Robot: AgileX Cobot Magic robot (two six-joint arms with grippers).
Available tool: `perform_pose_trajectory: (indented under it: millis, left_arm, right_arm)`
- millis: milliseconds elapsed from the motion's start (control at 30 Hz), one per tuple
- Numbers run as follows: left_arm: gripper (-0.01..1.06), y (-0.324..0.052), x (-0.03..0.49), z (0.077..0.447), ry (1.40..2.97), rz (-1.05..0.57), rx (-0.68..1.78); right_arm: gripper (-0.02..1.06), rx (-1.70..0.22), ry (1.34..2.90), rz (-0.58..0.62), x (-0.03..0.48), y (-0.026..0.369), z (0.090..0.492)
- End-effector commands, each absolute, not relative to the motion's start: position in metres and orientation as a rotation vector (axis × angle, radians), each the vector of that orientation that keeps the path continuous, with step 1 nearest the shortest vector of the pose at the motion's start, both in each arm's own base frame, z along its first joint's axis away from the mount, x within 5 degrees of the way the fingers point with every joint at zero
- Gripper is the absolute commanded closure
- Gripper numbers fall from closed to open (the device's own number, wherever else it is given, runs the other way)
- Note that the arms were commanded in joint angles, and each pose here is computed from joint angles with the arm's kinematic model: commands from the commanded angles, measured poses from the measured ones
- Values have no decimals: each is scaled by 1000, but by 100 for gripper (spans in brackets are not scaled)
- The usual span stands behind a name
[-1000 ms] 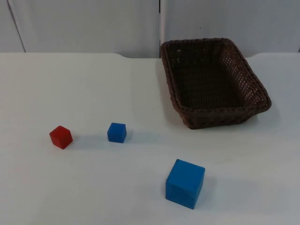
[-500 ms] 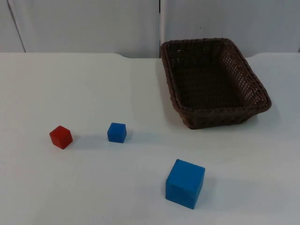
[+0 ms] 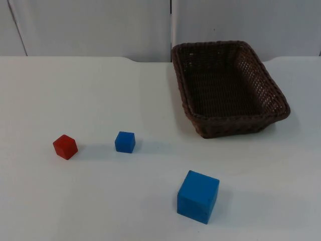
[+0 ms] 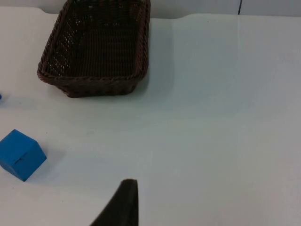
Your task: Pick up the basket with the left hand and place the largest block into the basket with the right hand.
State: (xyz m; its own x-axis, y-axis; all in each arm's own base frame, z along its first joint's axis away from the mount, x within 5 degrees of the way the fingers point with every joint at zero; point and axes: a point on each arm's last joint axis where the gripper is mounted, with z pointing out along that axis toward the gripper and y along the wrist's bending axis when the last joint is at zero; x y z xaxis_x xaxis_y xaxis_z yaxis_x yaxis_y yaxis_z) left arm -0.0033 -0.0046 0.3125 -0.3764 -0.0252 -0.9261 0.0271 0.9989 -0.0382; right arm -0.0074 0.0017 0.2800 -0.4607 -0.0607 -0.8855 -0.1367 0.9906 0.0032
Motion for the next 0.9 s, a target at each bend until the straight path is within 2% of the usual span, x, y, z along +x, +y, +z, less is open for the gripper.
perform_pose_trajectory:
  millis: [0,200,533,867]
  left_arm:
    - [0,-5,1,328,1907,-58,13]
    - [0,-5,12,344,1904,-57,14]
    - [0,-7,32,349,1918,-100,4]
    - [0,-15,58,350,1956,-231,1]
  right_arm:
    - [-1,-141,2043,82,-8,2,280]
    - [-1,-141,2043,82,-8,2,280]
    - [-1,-137,2043,82,-8,2,280]
    - [-1,-137,2043,82,-8,2,280]
